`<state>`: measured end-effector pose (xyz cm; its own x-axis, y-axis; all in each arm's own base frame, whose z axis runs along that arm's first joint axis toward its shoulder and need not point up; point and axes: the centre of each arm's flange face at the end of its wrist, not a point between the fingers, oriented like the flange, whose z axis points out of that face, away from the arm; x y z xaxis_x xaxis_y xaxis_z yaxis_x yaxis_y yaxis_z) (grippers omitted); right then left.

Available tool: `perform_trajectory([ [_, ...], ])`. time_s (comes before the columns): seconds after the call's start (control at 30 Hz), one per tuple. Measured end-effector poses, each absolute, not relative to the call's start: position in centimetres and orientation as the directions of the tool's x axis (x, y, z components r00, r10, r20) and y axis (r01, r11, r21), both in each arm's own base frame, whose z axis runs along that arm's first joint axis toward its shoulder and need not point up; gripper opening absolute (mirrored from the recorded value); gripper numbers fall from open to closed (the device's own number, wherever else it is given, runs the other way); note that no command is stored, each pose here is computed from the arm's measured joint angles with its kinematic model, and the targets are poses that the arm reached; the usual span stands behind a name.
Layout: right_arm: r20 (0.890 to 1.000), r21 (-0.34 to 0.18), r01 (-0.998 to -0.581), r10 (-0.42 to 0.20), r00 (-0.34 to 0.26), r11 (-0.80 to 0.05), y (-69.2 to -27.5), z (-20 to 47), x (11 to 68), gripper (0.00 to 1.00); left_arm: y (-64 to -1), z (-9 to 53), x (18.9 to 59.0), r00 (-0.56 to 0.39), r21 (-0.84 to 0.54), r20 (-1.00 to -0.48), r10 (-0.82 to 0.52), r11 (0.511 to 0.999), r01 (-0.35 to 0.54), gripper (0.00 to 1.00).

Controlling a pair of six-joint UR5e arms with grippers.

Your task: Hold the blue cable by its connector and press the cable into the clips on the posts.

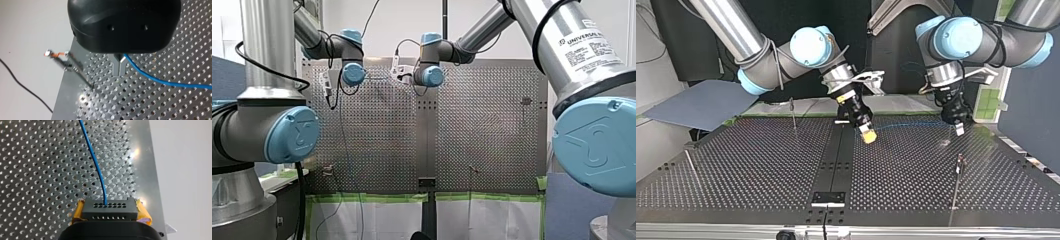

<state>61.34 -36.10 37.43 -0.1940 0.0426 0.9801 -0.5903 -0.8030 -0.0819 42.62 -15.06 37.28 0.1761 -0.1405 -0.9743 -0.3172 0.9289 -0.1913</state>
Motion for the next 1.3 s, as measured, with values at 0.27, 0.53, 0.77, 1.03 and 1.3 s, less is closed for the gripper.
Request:
perform_trajectory([
  [0.27, 0.976, -0.08, -0.586, 0.057, -0.211, -0.806, -36.2, 39.3, 61.9, 0.0, -12.5, 39.2, 44.4, 0.199, -0.205, -0.97, -0.142, 0.918, -0.34, 0.0],
  [0.53, 0.967, -0.087, -0.579, 0.07, -0.244, -0.811, -36.5, 41.5, 62.3, 0.0, -10.7, 40.8, 45.6, 0.232, -0.216, -0.963, -0.139, 0.912, -0.349, 0.0],
  [0.77, 0.962, -0.096, -0.575, 0.072, -0.262, -0.813, -36.6, 42.3, 62.5, 0.0, -10.5, 41.5, 46.2, 0.241, -0.215, -0.96, -0.141, 0.925, -0.315, 0.0],
  [1.03, 0.958, -0.101, -0.572, 0.076, -0.277, -0.814, -36.7, 43.2, 62.7, 0.0, -10.5, 41.7, 46.6, 0.239, -0.206, -0.961, -0.141, 0.939, -0.274, 0.0],
  [1.3, 0.955, -0.105, -0.573, 0.078, -0.285, -0.813, -37.0, 43.6, 62.6, 0.0, -10.1, 42.1, 46.9, 0.245, -0.205, -0.959, -0.139, 0.942, -0.266, 0.0],
])
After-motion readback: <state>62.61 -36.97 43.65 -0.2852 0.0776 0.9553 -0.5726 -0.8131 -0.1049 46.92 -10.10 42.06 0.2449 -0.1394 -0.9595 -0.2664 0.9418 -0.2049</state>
